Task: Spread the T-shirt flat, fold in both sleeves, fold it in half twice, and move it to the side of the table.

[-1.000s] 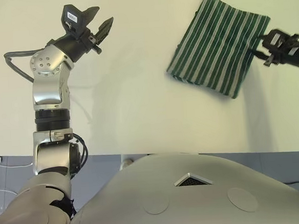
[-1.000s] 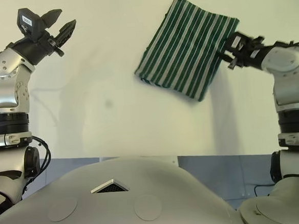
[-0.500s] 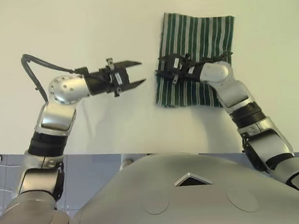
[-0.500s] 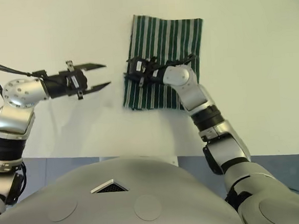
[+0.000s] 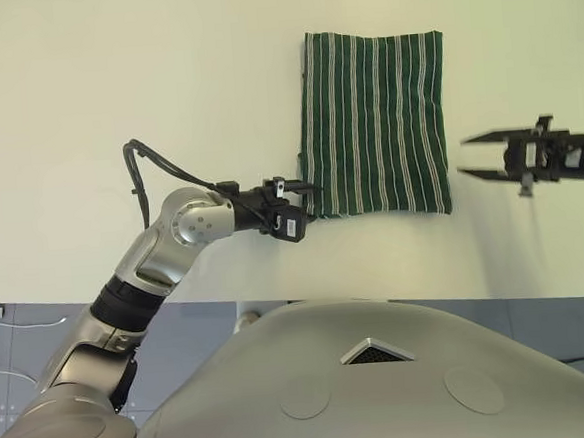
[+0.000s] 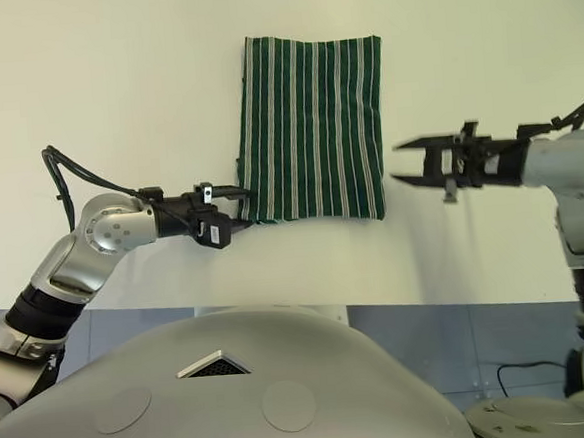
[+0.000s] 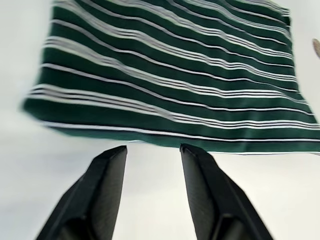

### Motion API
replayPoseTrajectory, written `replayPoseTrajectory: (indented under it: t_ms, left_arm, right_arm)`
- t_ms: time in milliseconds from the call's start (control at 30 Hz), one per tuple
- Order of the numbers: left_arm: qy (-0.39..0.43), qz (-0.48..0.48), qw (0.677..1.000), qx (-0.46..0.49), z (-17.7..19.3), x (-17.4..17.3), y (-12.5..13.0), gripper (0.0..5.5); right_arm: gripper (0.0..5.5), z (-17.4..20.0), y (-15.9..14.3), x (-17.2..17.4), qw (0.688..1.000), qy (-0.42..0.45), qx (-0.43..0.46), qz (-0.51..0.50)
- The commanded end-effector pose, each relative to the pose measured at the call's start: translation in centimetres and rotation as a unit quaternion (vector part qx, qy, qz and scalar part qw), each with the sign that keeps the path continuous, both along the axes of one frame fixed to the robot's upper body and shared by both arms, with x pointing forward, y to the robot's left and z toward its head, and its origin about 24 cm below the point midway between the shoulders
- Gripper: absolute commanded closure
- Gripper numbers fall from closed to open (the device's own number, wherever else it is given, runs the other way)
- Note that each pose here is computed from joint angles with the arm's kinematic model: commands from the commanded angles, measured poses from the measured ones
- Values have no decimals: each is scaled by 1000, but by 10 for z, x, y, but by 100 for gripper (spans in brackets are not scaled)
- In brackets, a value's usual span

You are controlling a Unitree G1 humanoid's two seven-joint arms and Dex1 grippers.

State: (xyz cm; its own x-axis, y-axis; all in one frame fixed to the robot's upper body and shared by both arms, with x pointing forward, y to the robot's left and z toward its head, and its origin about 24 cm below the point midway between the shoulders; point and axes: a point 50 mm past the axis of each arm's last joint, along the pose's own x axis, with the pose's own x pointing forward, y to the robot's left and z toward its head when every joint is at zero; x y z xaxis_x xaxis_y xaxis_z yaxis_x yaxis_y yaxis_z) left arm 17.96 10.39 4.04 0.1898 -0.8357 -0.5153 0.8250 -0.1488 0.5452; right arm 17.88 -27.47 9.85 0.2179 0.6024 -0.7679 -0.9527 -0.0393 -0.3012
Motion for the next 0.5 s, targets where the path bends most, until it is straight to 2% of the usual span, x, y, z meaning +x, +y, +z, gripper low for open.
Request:
replayPoseTrajectory:
  t_ms: [33, 100, 200, 500]
  left_arm:
    - [11, -3, 999, 53, -15, 2, 6, 319]
    - [18, -11, 998, 55, -16, 3, 5, 319]
    - [30, -24, 998, 52, -18, 2, 4, 365]
    - [51, -63, 994, 73, -30, 5, -1, 539]
  right_arm:
    - [352, -12, 7, -17, 996, -8, -23, 83]
    - [352, -17, 16, -19, 993, -35, -20, 115]
    - [352, -21, 25, -15, 986, -84, -16, 145]
    - [352, -32, 20, -6, 987, -98, -30, 121]
